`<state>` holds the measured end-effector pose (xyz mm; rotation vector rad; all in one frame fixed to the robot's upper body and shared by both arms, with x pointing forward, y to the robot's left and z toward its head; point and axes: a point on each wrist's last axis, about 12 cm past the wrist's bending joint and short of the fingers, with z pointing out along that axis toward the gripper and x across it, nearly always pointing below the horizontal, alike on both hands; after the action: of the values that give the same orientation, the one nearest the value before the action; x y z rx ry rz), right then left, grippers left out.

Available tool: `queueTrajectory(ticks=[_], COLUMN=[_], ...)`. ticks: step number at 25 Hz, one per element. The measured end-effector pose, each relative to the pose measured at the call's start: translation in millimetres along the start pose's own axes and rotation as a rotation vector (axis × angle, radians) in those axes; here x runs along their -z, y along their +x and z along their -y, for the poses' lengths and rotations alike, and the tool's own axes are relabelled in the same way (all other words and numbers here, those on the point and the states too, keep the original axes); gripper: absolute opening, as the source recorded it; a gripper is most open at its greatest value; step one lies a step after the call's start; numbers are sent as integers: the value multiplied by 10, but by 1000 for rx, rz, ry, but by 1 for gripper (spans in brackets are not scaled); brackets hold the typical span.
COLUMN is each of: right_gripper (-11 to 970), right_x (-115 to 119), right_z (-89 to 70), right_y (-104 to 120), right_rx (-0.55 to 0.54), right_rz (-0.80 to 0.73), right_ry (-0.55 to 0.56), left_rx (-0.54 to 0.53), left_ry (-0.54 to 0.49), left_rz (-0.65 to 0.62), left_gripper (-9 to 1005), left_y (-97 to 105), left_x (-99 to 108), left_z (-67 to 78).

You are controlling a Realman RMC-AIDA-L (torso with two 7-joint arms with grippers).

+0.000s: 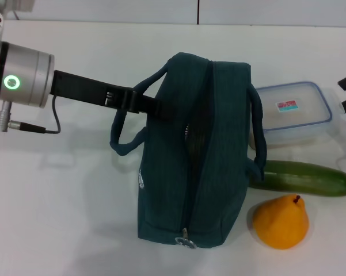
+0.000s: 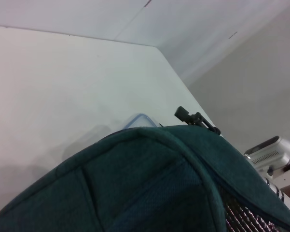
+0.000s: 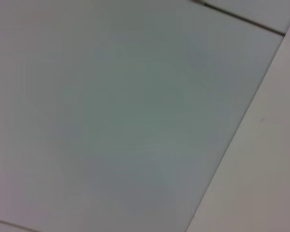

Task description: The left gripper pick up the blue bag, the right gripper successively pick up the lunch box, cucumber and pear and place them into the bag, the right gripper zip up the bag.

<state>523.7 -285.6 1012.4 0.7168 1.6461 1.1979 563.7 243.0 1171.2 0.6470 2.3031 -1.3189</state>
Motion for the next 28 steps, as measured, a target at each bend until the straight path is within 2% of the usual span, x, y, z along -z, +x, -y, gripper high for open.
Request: queueTrajectory(ticks=[8, 21, 28], right_gripper=[738, 728, 479], right_x=[-131, -138, -130], right_z=[-65, -69, -65], right_y=[70, 79, 107], right_rx=[23, 15, 22], right_rz=[-68, -76, -110], right_ry=[-9, -9, -8], left_rx=[0, -5, -5], left_ry=[10, 12, 14], left_rz=[-4, -6, -6], left_gripper=[45, 45, 45], left_y=[30, 49, 49], left_x=[-26, -26, -37], left_z=[-17, -29, -25])
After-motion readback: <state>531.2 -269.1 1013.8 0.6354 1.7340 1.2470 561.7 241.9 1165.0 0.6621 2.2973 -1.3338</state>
